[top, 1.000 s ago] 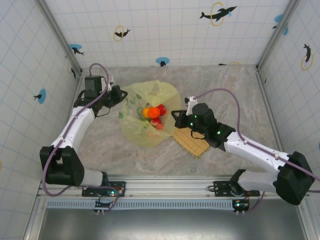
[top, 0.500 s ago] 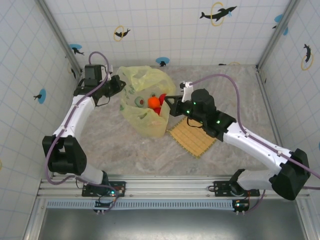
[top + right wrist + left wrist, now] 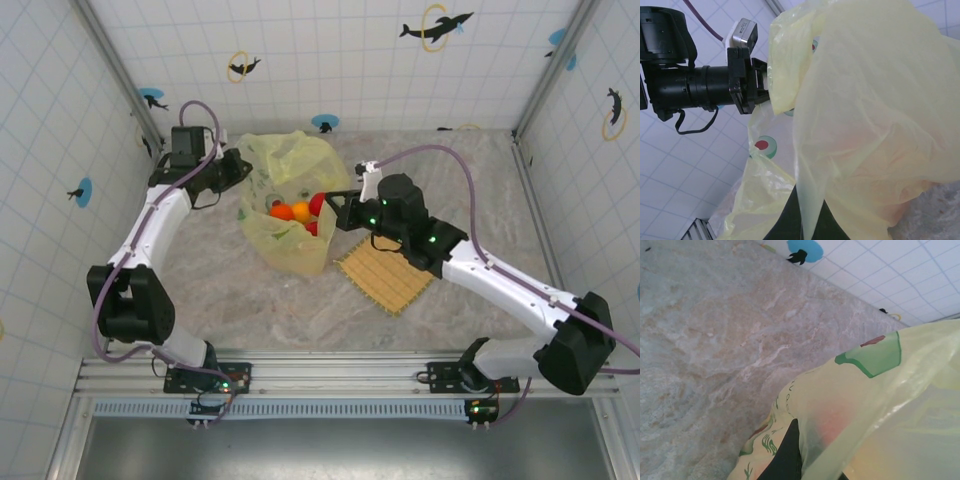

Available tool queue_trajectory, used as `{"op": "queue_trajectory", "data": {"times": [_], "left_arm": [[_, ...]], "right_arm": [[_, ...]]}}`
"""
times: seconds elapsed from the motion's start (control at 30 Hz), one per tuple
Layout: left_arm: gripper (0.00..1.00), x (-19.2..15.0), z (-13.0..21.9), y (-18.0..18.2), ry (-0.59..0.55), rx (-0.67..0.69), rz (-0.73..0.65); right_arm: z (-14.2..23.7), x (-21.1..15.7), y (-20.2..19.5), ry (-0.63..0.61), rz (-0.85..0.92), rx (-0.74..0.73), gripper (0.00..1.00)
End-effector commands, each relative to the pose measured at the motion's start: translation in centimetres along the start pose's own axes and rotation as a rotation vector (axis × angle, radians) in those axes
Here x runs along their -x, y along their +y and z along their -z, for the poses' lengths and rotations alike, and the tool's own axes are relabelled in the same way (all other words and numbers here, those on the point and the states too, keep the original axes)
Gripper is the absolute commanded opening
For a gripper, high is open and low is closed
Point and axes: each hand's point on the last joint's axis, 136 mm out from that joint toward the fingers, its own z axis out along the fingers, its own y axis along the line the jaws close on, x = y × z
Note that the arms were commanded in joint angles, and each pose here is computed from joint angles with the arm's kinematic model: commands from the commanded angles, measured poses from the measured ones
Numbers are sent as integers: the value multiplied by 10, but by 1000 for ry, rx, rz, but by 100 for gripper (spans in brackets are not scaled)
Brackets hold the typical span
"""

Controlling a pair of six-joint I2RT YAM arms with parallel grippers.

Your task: Place the fruits into the plastic bag

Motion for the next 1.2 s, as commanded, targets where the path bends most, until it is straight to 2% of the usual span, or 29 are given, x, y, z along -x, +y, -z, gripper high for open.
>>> {"op": "queue_trajectory", "data": {"times": [0.0,0.2,0.37,0.5,0.7,0.8,1.17], "left_arm": [[0,5,11,-18,-10,-45,-27],[0,-16,-12,-7,60,-42,5],[0,-31,-36,-4,116,-51,16],[0,-33,-47,5,127,-29,30],[2,-22,-44,0,85,-34,20],[10,-15,-36,-4,52,-32,6],[68,-1,15,-21,-146,-34,-117]], "right_arm": [[13,26,18,-64,6,40,0],[10,12,-3,-45,-13,-6,0],[5,6,-36,-35,-48,-68,0],[-4,-13,-68,16,-104,-114,0],[-10,-29,-95,63,-124,-167,8],[-6,-27,-102,61,-111,-187,15],[31,16,-93,-38,-20,-192,71]]}}
